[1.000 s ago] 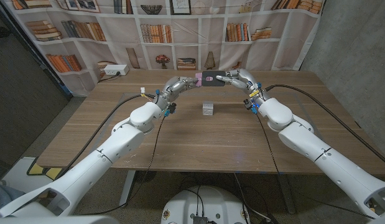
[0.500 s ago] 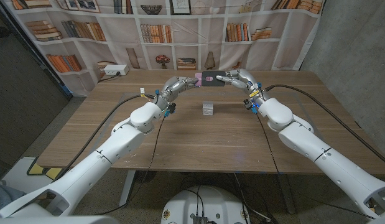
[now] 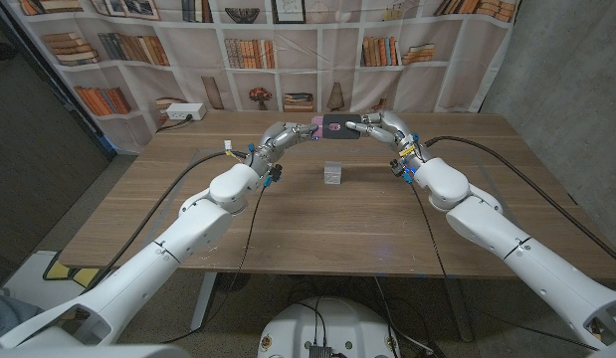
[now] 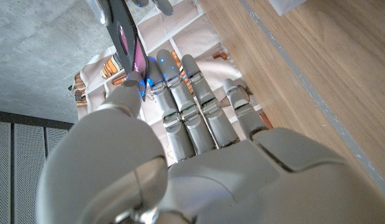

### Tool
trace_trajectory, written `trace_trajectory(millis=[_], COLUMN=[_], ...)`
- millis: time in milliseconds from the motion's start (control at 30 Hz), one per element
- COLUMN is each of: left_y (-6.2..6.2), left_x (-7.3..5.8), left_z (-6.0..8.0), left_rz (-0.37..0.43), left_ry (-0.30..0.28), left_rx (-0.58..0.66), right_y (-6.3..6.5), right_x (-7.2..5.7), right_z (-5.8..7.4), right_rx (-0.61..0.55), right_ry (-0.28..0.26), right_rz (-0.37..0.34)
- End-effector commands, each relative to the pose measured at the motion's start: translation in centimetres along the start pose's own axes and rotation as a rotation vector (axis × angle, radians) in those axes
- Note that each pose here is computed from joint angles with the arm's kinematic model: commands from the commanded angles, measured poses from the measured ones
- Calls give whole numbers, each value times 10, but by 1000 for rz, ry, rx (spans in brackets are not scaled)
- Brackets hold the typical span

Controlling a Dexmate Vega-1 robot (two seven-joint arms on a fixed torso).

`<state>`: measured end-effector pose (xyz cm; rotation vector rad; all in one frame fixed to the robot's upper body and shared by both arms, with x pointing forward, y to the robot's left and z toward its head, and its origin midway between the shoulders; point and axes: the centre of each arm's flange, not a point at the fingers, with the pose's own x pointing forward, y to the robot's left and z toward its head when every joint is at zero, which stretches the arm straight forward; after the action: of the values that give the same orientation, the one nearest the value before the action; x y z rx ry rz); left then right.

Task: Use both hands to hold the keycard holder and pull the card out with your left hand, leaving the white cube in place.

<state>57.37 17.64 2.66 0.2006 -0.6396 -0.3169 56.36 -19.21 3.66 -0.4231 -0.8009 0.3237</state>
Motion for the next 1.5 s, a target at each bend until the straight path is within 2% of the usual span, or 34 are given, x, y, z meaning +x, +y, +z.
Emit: trace_trajectory(millis=[33, 633, 1033, 1500], left_y=[-2, -7, -11, -11], left_x=[-1, 1, 10, 17], left_z=[0, 5, 8, 1], left_rz=[0, -82, -204, -324], left_ry=[4, -15, -49, -75], left_rx=[-9, 17, 41, 2], right_y=[0, 1, 0, -2], right_x=[-2, -7, -9, -7], right_z=[0, 3, 4, 2], right_rx=[1, -2, -7, -3], right_ry=[0, -3, -3, 2], right_rz=[1, 4, -5, -8])
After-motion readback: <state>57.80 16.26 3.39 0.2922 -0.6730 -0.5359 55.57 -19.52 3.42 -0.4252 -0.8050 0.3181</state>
